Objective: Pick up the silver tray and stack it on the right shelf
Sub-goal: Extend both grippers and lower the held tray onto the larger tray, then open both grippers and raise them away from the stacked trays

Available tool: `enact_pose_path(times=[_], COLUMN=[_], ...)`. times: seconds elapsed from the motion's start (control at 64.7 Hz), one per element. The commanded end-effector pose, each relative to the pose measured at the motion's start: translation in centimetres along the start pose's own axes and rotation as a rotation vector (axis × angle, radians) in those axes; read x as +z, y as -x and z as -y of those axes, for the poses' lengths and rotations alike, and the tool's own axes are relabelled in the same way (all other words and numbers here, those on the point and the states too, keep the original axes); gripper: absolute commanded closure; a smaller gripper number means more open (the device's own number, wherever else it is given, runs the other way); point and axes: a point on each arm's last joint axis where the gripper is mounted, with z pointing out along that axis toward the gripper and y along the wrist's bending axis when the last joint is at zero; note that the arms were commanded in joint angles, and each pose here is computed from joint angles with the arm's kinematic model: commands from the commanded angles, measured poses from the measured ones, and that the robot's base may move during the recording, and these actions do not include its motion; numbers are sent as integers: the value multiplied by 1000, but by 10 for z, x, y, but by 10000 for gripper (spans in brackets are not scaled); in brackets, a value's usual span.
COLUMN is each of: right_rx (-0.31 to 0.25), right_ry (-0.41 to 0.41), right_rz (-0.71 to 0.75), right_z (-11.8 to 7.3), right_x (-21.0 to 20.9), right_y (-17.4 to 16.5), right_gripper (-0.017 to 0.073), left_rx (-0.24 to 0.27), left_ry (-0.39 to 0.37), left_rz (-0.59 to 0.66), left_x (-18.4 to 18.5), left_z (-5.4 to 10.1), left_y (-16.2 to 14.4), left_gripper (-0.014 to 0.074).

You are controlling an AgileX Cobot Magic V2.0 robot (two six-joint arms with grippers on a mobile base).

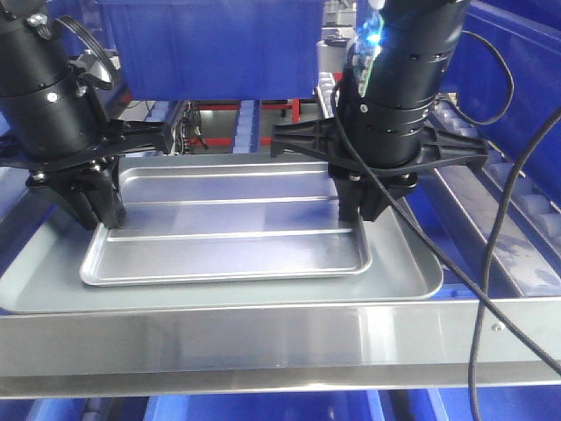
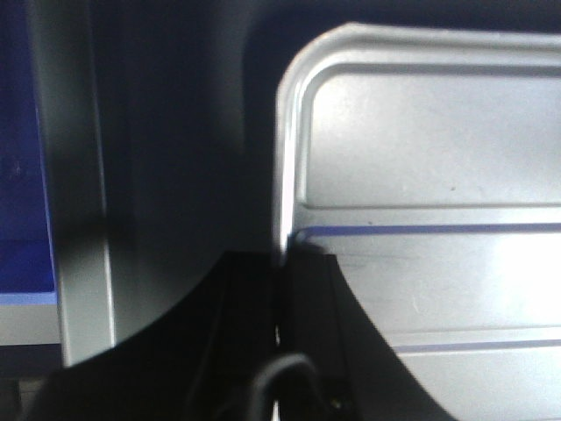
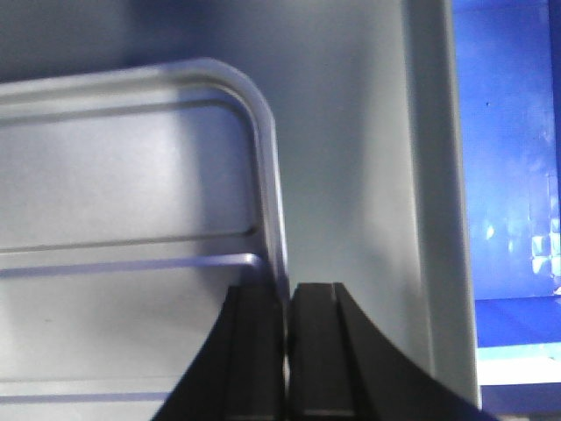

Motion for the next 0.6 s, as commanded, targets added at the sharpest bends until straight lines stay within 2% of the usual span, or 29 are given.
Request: enact_pose_path(times=[0.0,0.17,0.309,0.495,0.588], right_rx=[20,20,20,19,19], right_ry=[180,180,180,171,166], right_rz=[143,143,143,137,134], right_z=[-19,-19,-19,-18,-18], right_x=[-28,-28,-28,-28,-28], right_y=[24,24,24,23,23], right_gripper=[503,500,500,494,406], left_rx=[-24,-19,39,42,22], left_ry=[-74,-73,-28,-21,-34], left_rz=[98,108,102,84,72], left_x=[-22,-22,-22,-24,-23], left_z=[11,11,9,9,10], left_y=[12,13,12,12,11], left_gripper=[694,693,693,692,689])
